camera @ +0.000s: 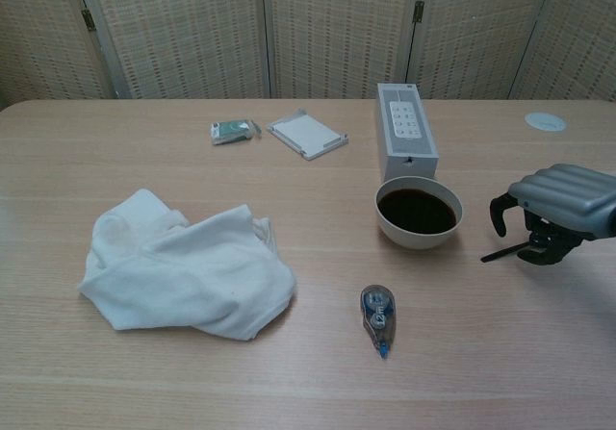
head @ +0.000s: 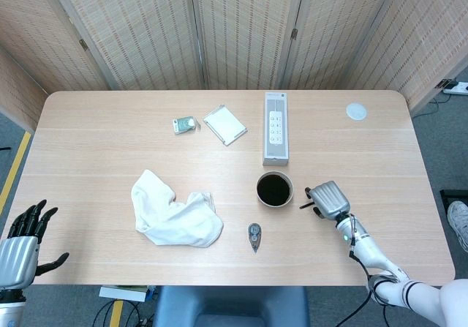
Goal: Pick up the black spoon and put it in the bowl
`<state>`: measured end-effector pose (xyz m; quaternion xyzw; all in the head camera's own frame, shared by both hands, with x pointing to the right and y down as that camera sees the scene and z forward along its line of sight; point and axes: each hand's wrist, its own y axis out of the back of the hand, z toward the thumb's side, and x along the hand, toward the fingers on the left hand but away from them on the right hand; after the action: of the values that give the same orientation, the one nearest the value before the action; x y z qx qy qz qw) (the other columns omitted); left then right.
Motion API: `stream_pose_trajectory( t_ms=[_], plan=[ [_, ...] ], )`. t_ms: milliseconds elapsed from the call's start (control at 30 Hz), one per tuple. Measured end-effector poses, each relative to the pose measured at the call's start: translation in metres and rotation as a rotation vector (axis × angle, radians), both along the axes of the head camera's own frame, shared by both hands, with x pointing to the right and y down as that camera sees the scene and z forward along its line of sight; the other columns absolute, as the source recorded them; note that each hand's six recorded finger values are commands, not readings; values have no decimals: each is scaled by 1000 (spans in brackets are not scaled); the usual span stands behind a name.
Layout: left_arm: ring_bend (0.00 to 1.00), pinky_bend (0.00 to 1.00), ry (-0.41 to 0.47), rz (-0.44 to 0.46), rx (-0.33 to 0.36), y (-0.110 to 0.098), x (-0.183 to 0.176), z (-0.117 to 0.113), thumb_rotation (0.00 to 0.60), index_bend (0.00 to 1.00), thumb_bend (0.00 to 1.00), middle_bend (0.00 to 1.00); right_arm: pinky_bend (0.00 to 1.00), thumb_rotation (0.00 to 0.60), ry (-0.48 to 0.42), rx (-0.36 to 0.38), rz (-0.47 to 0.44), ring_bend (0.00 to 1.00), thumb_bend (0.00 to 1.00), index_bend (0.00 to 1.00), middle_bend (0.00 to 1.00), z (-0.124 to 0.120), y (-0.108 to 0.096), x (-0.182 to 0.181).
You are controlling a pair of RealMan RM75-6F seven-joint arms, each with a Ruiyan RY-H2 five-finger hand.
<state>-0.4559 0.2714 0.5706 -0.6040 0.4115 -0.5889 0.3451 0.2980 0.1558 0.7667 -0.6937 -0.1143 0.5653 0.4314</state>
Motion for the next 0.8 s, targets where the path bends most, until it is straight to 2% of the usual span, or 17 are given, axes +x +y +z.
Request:
stream_pose_trajectory(
  t_ms=[400,800],
  plan=[
    [68,140,-5,-8,-5,1,-3,2,600,163,153,55,1000,600,46,-1,-77,1000,294,488,1000,10,2,-8],
    [68,140,-4,-17,-7,3,-7,4,600,163,153,55,1000,600,75,14,-114,1000,296,502,1000,14,4,-9]
  ],
)
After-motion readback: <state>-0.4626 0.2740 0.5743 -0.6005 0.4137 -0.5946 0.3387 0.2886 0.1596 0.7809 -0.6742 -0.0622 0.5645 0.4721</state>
